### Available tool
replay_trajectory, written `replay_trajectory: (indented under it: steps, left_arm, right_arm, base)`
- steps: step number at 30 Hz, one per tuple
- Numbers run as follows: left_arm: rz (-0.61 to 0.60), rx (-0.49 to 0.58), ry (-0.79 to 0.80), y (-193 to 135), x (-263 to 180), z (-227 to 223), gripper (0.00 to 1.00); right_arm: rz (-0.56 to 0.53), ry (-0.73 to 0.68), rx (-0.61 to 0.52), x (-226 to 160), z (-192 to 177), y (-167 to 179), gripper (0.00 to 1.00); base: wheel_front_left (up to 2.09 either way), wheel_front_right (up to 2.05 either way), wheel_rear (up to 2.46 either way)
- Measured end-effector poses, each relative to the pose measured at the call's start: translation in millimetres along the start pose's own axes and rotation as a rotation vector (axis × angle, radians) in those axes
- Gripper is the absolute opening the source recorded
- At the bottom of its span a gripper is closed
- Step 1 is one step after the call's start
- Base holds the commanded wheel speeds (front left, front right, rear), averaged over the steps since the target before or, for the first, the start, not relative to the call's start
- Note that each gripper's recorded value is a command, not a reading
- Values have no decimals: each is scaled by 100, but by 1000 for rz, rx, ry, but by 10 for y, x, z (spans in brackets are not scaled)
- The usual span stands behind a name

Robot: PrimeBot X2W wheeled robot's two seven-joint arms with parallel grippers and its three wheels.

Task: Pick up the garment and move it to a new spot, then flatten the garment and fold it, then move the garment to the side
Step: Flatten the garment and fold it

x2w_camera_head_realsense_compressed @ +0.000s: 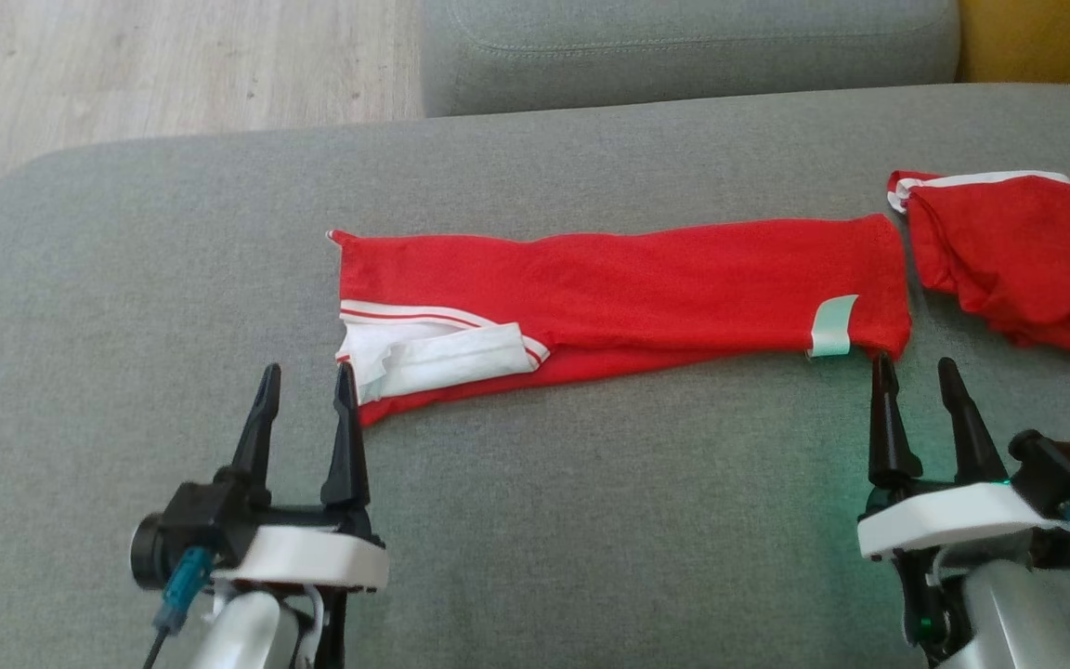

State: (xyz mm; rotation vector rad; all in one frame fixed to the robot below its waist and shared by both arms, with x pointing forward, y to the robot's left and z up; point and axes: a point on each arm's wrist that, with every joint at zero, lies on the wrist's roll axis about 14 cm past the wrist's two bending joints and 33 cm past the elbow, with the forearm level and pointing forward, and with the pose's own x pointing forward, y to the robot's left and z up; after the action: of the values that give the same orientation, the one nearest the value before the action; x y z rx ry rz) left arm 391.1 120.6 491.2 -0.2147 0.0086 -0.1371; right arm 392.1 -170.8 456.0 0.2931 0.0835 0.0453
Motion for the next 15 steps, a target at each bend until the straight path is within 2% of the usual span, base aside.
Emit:
replay_trajectory:
  steps: [9, 15]
  left_arm:
    - [-13, 17, 1, 33, 33, -45, 100]
    - [-29, 26, 5, 40, 152, -77, 100]
  right_arm:
    - [24, -4, -14, 75, 5, 78, 100]
    - [-33, 15, -60, 315, 29, -124, 100]
  base:
    - [0, 0, 0]
    - [0, 0, 0]
